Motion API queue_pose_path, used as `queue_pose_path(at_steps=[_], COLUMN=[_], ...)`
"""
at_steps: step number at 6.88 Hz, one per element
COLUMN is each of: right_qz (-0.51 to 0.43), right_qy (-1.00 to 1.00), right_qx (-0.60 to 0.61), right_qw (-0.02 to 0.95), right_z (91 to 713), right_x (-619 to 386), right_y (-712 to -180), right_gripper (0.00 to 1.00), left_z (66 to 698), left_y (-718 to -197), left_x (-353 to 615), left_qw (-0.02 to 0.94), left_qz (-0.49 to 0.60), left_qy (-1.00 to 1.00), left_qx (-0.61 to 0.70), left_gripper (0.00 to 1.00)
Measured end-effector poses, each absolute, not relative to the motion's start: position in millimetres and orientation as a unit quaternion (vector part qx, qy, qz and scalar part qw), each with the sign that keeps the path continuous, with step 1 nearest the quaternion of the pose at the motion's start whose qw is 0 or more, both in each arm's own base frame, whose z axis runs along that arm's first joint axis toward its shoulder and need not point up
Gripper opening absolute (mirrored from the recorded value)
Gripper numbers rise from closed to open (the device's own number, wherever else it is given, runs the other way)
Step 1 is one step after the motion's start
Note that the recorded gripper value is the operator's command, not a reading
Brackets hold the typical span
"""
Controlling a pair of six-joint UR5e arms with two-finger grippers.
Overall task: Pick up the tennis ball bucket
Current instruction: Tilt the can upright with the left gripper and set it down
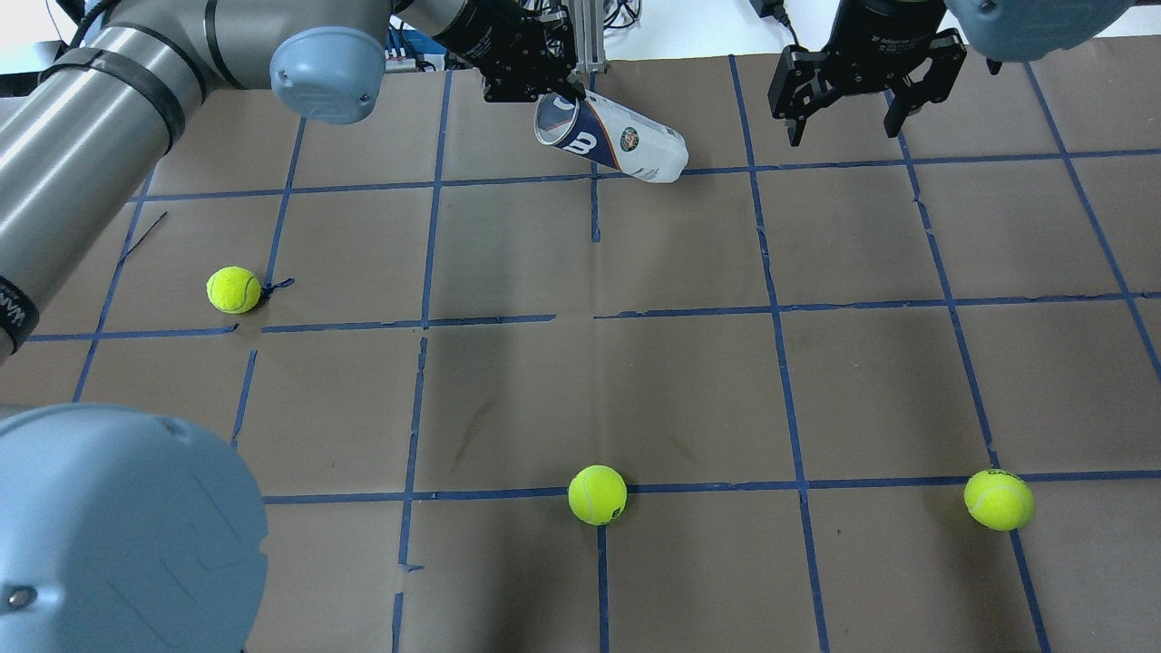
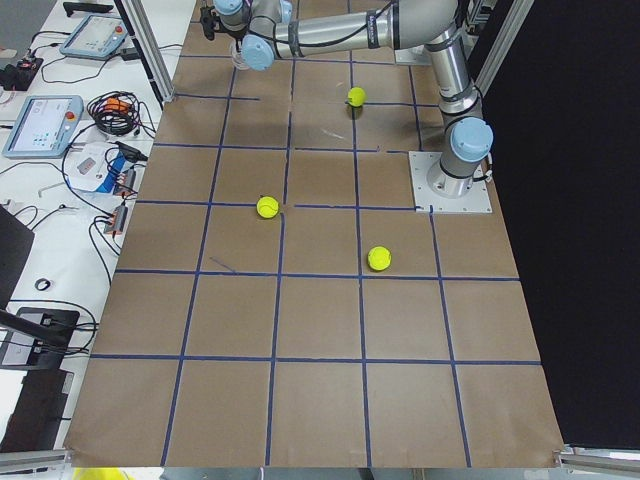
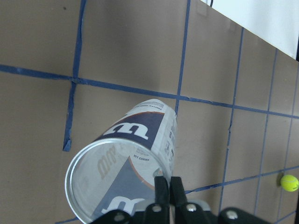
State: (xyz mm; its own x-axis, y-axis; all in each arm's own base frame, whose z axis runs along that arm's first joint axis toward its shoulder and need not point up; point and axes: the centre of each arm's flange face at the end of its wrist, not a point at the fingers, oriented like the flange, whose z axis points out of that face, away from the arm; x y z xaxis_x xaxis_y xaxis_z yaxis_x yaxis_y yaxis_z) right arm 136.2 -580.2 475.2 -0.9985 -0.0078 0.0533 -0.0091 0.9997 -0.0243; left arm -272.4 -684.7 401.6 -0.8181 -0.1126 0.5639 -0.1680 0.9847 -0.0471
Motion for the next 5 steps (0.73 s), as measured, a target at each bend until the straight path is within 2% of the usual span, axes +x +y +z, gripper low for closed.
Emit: queue_pose_path(at_steps=[3,5], right_qz=[0.016,0.014], right_qy=[-1.000,-1.000], right_qx=[0.003,0.001], right_qw=[0.026,0.025], right_z=[479.8,478.9], right_x=[133.0,128.9], right_y=[-576.6,-575.8], right_gripper=[1.00,1.00], left_z=[426.3,426.4], left_y=[-663.6,-652.9], left_x=[-302.3,-312.2], left_qw=[0.089,-0.038], left_qz=[0.102,0.070], left_qy=[-0.989,-0.984], left_qx=[-0.053,-0.162], left_gripper=[0.00,0.00])
